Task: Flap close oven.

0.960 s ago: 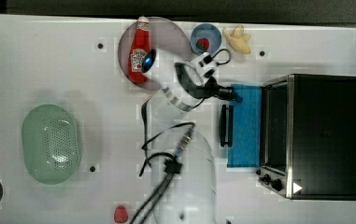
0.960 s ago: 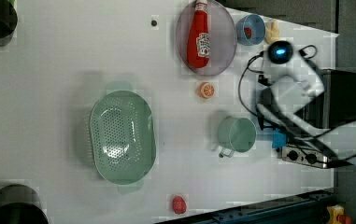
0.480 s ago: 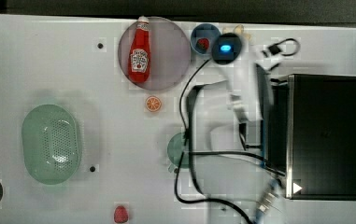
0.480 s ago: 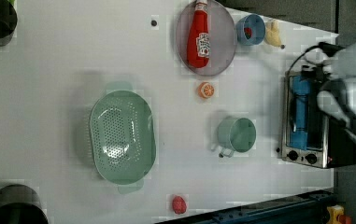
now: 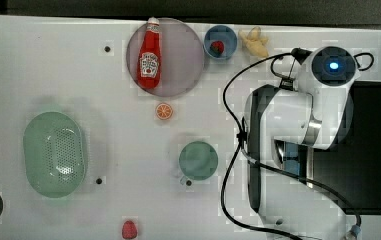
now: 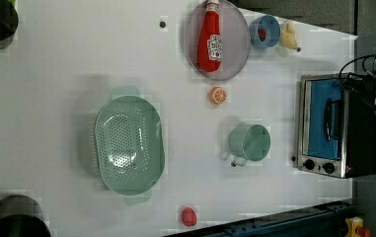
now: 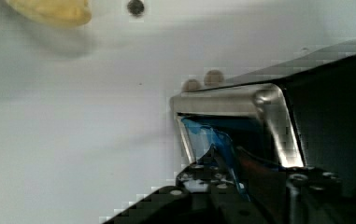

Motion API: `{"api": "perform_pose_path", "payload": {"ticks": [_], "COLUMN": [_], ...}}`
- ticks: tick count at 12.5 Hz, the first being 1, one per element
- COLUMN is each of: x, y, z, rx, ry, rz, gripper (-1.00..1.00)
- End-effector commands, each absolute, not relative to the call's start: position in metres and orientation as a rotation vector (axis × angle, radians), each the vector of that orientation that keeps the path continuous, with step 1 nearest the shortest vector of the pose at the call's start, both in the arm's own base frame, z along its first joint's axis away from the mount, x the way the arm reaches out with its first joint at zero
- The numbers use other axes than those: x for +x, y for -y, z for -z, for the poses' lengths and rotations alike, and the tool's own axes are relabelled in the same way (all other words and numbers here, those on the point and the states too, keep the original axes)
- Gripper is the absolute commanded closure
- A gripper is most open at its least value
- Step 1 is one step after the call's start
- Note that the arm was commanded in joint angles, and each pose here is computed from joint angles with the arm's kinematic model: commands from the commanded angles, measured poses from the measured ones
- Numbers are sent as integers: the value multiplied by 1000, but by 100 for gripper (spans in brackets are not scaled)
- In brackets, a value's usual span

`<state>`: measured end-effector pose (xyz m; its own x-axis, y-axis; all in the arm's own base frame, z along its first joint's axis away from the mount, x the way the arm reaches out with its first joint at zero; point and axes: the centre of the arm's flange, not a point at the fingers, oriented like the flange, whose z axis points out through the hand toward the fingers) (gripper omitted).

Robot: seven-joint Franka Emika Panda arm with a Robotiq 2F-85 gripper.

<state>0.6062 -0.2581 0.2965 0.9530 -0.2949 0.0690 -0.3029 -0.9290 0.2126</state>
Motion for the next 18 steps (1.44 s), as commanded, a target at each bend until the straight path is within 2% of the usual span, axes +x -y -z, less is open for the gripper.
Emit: {"api": "perform_pose_path", "payload": {"ticks": [1,3,5,6,10,13,16,18], "x": [604,611,624,627,615,595,564,552], "y": [253,239,216,201,119,68,42,39], "z": [-279,-289,-330,-356,-461,-528,-571,-593], "rx": [2923,2932,2933,2940,3092,3017,2818,2760], "ry": [285,259,217,207,570,1017,1431,1545], "rz": [3,-22,-86,-90,-25,-61,-32,-79], "gripper": [9,-36,-83,-100,-100,-100,-100,-100]}}
